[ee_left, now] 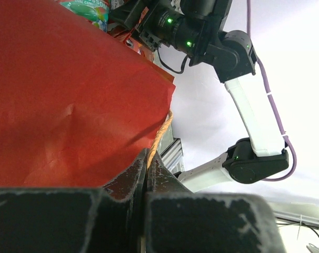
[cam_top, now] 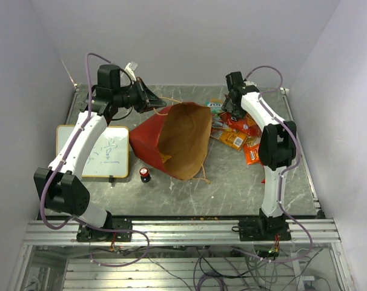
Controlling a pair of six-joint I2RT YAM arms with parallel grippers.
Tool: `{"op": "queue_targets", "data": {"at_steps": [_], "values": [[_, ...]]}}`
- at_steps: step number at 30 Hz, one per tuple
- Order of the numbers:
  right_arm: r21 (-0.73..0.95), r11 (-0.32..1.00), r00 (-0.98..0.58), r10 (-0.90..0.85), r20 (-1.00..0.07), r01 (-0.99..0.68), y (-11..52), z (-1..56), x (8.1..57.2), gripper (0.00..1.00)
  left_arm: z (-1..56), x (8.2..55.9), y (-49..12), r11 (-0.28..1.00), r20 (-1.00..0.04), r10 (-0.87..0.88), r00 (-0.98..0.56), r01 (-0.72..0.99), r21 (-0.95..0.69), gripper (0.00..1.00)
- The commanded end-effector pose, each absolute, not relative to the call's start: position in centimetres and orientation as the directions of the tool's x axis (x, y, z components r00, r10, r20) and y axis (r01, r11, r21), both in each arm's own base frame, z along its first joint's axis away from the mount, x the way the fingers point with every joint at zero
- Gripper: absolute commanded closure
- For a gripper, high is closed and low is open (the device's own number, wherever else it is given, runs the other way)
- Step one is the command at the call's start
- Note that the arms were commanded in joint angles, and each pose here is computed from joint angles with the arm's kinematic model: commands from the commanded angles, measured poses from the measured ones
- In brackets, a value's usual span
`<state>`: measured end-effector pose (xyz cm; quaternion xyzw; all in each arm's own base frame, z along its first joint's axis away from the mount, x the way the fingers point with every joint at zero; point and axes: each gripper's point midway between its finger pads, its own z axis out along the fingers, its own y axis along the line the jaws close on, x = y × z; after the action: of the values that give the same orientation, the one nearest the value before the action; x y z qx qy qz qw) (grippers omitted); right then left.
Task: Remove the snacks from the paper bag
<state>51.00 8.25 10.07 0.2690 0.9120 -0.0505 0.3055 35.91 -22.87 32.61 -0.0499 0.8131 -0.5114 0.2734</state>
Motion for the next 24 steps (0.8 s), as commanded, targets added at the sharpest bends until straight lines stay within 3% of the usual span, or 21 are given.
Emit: {"op": "queue_targets", "data": {"at_steps": [1, 5, 9, 16, 20, 24], "values": [[0.132, 0.870, -0.636, 0.443, -0.632, 0.475, 8.3, 13.1, 51.0, 0.31, 34.5, 35.6, -23.8, 0.435, -0.417, -0.342, -0.842, 0.252, -0.865, 0.93], [0.187, 0.904, -0.595, 0.398, -0.699, 0.385, 8.5, 16.8, 50.4, 0.11, 34.7, 35.3, -24.1, 0.455, -0.433, -0.318, -0.843, 0.265, -0.850, 0.93], [0.187, 0.941, -0.553, 0.319, -0.770, 0.282, 8.2, 20.0, 48.7, 0.03, 34.7, 35.2, -24.0, 0.464, -0.466, -0.316, -0.827, 0.294, -0.836, 0.93], [0.145, 0.989, -0.506, 0.108, -0.856, -0.033, 9.9, 23.5, 43.8, 0.05, 35.1, 36.4, -23.8, 0.491, -0.507, -0.318, -0.801, 0.318, -0.811, 0.93], [0.238, 0.922, -0.530, 0.043, -0.847, -0.306, 15.4, 23.2, 40.2, 0.11, 35.5, 37.5, -23.7, 0.511, -0.524, -0.325, -0.787, 0.321, -0.798, 0.93], [0.355, 0.841, -0.566, 0.071, -0.822, -0.409, 20.2, 22.7, 36.7, 0.11, 35.4, 39.4, -22.8, 0.606, -0.573, -0.311, -0.758, 0.306, -0.734, 0.93]]}}
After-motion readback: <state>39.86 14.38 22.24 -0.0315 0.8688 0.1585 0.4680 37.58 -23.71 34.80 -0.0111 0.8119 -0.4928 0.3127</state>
